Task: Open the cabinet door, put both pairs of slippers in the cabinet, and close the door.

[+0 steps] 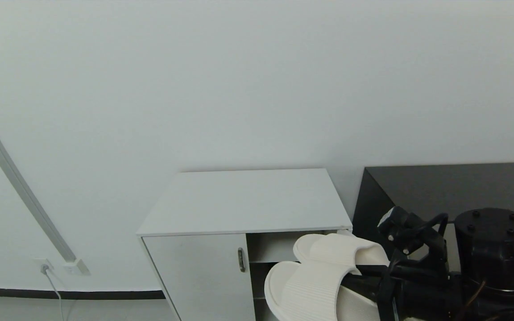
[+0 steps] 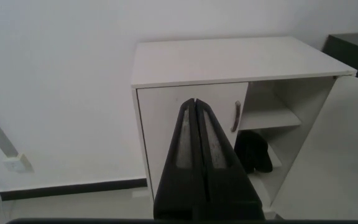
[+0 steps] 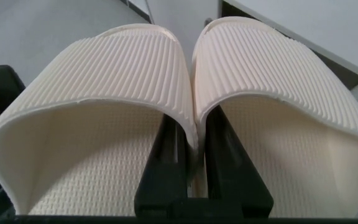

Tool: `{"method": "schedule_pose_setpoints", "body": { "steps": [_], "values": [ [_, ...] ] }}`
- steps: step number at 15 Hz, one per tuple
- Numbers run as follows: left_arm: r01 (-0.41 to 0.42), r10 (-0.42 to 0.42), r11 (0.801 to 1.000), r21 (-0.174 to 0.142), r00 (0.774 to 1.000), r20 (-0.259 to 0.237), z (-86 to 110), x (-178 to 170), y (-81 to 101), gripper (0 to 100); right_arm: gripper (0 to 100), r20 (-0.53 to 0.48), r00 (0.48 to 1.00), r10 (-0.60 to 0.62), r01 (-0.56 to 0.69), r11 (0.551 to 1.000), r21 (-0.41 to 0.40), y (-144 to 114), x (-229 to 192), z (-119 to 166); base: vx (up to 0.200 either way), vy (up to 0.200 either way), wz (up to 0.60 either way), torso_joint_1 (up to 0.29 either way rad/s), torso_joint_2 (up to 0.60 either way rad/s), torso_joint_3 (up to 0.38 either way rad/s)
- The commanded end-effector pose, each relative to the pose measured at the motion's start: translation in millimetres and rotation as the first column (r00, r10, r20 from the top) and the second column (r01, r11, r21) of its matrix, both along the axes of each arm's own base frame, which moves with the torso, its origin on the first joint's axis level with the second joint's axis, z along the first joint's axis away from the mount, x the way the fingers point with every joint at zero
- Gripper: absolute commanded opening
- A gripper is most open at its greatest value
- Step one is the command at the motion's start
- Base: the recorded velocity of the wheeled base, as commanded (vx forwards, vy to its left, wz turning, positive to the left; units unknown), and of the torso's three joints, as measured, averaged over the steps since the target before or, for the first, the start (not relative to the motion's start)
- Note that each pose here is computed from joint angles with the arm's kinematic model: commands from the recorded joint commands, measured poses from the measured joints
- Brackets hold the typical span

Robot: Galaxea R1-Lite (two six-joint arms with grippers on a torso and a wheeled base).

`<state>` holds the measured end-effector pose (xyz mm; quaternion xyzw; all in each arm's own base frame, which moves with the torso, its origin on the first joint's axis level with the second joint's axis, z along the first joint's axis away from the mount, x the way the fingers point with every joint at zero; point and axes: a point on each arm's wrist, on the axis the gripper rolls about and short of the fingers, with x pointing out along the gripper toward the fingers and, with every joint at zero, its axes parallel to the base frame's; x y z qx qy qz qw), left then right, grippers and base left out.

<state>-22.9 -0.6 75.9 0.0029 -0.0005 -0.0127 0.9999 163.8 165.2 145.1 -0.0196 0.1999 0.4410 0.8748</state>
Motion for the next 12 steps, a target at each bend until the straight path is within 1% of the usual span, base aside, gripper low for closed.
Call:
{"method": "schedule_pose_setpoints", "body": {
  "steps": [1, 4, 8, 12],
  "values": [
    [-0.001, 0.001, 1.000, 0.000, 1.000, -0.001, 0.0, 0.1, 0.0, 0, 0, -0.003, 1.000, 0.000, 0.000, 1.000, -0.002, -0.4, -0.1, -0.8, 0.000, 0.000, 0.00, 0.000, 0.00, 0.000],
    [-0.001, 0.001, 1.000, 0.000, 1.000, 0.001, 0.0, 0.0, 0.0, 0, 0, -0.005, 1.000, 0.021, -0.021, 1.000, -0.005, 1.7, -3.2, -1.9, 0.000, 0.000, 0.00, 0.000, 0.00, 0.000],
    [-0.001, 0.001, 1.000, 0.000, 1.000, -0.001, 0.0, 0.1, 0.0, 0, 0, 0.013, 0.999, 0.039, -0.039, 0.998, -0.043, -0.4, -5.4, -7.1, 0.000, 0.000, 0.00, 0.000, 0.00, 0.000],
    [-0.001, 0.001, 1.000, 0.000, 1.000, 0.001, 0.0, 0.0, 0.0, 0, 0, 0.014, 0.999, 0.039, -0.038, 0.998, -0.042, -0.2, -5.2, -6.7, 0.000, 0.000, 0.00, 0.000, 0.00, 0.000]
  ]
}}
